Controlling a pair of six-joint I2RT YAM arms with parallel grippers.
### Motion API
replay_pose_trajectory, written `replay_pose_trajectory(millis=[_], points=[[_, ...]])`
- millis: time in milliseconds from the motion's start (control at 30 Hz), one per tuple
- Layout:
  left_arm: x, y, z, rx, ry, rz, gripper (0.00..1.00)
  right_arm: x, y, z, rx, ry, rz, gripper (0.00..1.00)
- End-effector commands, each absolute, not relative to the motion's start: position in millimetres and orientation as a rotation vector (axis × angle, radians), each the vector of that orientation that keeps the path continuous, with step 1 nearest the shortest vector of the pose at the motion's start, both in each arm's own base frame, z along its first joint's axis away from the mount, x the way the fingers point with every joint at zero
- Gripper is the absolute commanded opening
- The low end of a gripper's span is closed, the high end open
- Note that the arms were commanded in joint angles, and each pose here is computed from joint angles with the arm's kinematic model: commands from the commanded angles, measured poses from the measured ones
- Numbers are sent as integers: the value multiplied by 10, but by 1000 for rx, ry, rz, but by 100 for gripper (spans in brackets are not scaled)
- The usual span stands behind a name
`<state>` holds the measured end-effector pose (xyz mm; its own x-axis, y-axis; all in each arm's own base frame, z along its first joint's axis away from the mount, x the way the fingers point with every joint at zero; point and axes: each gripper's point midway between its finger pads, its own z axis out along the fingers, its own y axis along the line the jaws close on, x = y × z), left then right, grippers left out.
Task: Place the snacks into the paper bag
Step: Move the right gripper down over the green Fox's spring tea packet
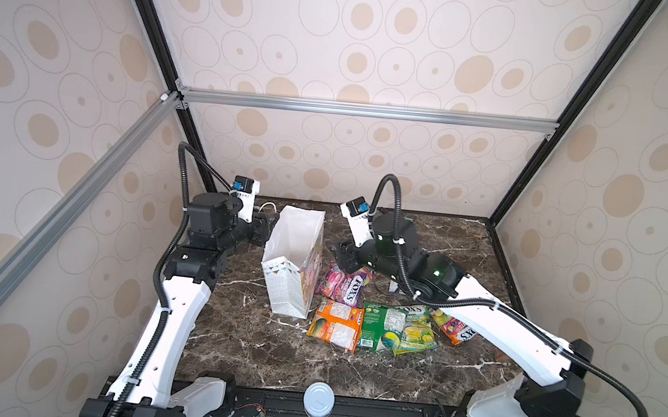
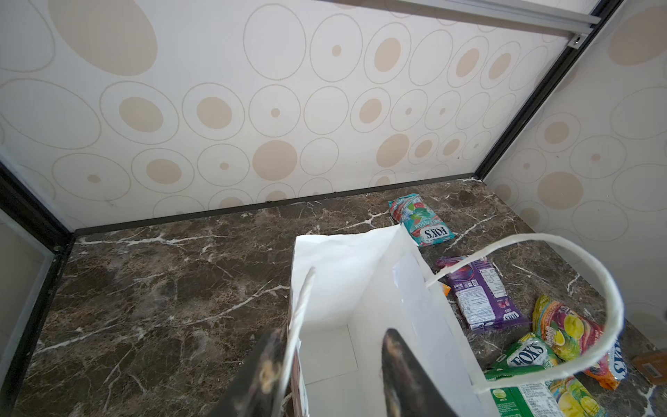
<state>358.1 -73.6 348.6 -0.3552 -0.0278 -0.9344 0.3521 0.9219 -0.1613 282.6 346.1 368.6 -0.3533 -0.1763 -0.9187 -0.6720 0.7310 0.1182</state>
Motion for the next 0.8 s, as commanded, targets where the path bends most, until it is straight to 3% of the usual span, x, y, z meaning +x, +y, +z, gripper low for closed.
replay_pose_trajectory(millis=[0,367,600,767], points=[[3510,-710,3679,224,1825,-396,48,2637,3034,3519,-620,1979,506,58],[3483,-641,3695,190,1809,-362,54,2055,1983,2820,-442,2303,346,59],[3522,-671,3644,195,1826,-384,46,1551,1415,2057,-346,2659,143,58],[3545,-676,3619,197,1839,-386,43,1400,1462,1664,-372,2702,77,59]])
